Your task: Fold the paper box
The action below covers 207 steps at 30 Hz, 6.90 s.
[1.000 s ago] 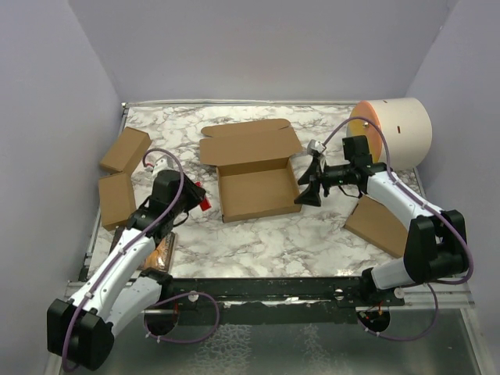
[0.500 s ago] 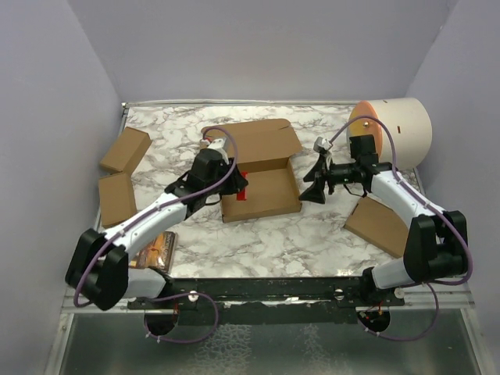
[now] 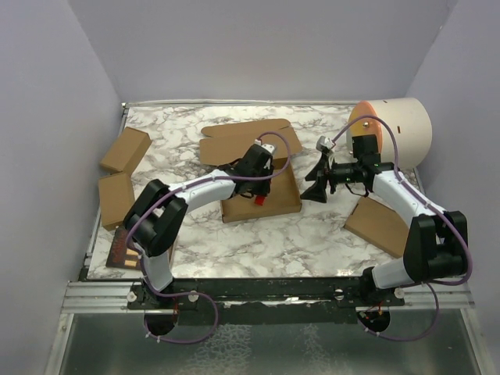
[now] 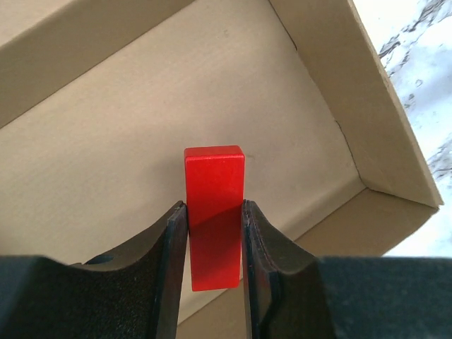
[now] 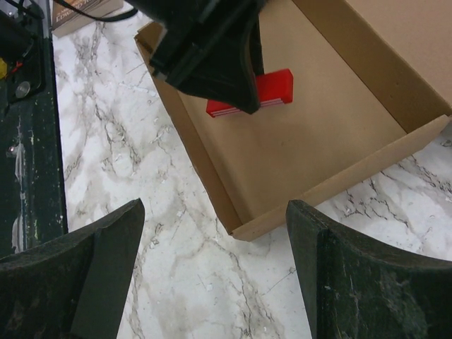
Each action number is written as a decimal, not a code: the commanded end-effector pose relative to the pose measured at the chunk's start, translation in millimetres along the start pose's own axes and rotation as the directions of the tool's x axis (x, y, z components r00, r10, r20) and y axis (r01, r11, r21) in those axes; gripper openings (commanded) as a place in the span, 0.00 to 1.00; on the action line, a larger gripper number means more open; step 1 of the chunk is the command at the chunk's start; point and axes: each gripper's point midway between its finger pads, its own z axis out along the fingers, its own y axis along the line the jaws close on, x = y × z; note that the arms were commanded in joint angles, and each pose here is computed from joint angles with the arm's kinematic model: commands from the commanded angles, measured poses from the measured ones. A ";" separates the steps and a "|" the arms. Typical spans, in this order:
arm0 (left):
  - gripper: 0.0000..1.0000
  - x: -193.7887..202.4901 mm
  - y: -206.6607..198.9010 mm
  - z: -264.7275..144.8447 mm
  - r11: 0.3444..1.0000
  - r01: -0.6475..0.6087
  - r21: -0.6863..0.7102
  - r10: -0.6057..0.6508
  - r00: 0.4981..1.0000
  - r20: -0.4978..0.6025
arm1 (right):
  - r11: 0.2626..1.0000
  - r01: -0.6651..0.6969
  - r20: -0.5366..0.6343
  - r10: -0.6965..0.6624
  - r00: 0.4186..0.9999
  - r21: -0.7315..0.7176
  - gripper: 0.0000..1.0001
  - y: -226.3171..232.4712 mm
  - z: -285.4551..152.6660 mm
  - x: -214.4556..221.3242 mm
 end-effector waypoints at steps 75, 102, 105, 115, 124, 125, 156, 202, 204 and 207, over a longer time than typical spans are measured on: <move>0.43 -102.5 280.9 45.2 0.654 0.728 0.206 -0.749 0.661 0.046 | 0.925 -0.278 0.011 0.286 0.958 0.258 0.93 -165.5 47.9 -101.1; 0.00 -87.9 241.5 -45.9 0.884 0.369 0.289 -0.452 0.833 0.320 | 0.946 -0.213 0.012 0.217 0.976 0.245 0.96 -141.3 38.3 -83.4; 0.00 -80.3 239.5 -61.0 0.902 0.341 0.264 -0.421 0.829 0.367 | 0.944 -0.231 0.003 0.237 0.972 0.237 0.96 -143.1 41.7 -77.0; 0.00 -84.6 231.8 -95.9 0.956 0.219 0.196 -0.290 0.812 0.506 | 0.907 -0.334 0.017 0.341 0.940 0.256 0.94 -150.0 51.8 -53.6; 0.00 -90.6 223.1 -109.8 0.972 0.135 0.195 -0.224 0.788 0.574 | 0.901 -0.369 0.021 0.374 0.927 0.228 0.89 -159.3 59.7 -59.8; 0.00 -91.1 222.5 -111.1 0.973 0.127 0.193 -0.218 0.783 0.582 | 0.900 -0.372 0.022 0.377 0.926 0.227 0.88 -159.9 60.3 -59.8; 0.00 -117.0 201.0 -136.0 0.959 0.034 0.282 -0.219 0.719 0.659 | 0.977 -0.190 0.072 0.183 0.980 0.102 0.02 -138.2 50.2 -112.8; 0.23 -158.2 194.8 -137.1 0.939 0.025 0.342 -0.228 0.790 0.569 | 0.930 0.234 0.099 -0.271 0.957 0.285 0.01 -157.9 19.2 -189.3; 0.21 -159.3 192.8 -138.6 0.939 0.022 0.344 -0.228 0.789 0.571 | 0.927 0.239 0.100 -0.278 0.955 0.289 0.01 -157.5 18.0 -191.3; 0.04 -161.9 187.0 -140.8 0.939 0.010 0.343 -0.220 0.784 0.580 | 0.925 0.242 0.103 -0.282 0.954 0.295 0.01 -155.2 16.9 -193.1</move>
